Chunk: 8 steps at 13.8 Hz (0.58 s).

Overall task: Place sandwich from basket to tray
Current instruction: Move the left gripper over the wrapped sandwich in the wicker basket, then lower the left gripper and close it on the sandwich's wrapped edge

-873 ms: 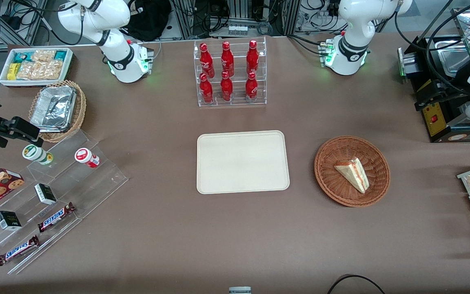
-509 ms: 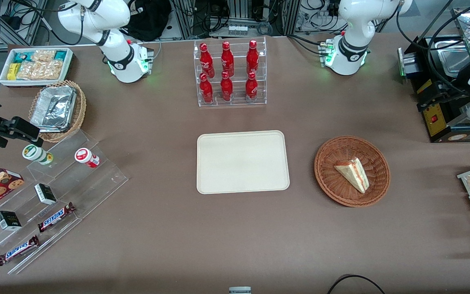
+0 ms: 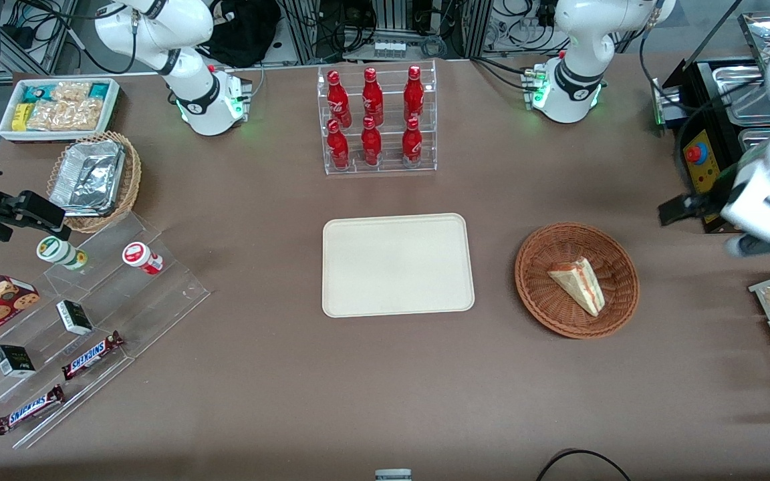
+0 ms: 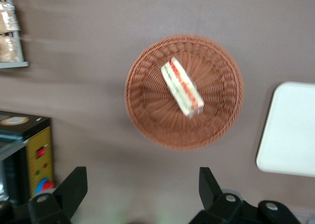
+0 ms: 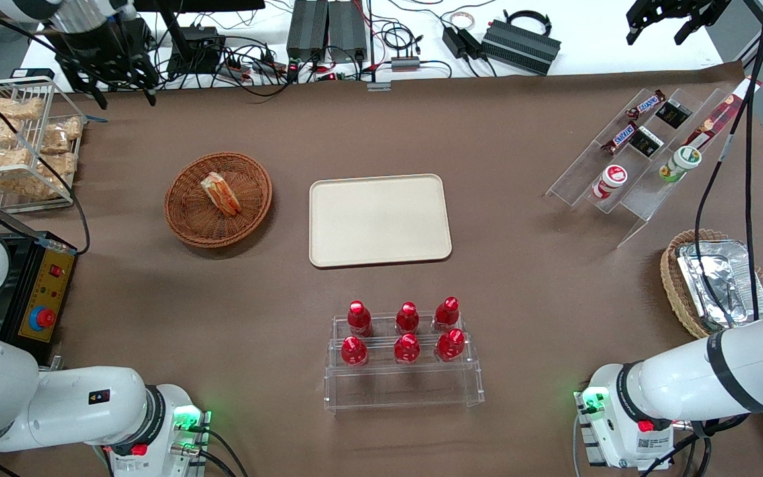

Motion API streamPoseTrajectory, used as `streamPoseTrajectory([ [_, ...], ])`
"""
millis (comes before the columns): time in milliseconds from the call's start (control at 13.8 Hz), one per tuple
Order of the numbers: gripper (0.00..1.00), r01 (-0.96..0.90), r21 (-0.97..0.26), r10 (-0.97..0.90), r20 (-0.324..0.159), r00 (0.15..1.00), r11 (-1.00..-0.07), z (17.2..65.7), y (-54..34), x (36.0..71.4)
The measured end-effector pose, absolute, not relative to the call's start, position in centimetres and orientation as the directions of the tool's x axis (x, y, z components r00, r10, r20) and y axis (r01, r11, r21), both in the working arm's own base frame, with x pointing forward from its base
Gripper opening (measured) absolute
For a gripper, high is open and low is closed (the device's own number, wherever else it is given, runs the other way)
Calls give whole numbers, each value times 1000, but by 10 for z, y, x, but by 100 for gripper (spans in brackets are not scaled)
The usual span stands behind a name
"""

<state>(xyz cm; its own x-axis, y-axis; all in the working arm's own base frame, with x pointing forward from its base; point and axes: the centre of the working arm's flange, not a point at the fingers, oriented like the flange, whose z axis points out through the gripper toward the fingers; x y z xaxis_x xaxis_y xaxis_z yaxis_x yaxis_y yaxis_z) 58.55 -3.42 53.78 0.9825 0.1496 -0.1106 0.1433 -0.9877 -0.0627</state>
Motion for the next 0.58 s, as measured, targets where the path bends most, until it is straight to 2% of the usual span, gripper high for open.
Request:
streamPoseTrajectory([
  [291,100,304,-49,306,-36,951,-951,459,-53,588],
  [582,100,502,-1,502,34,864,-865,397,-64,578],
])
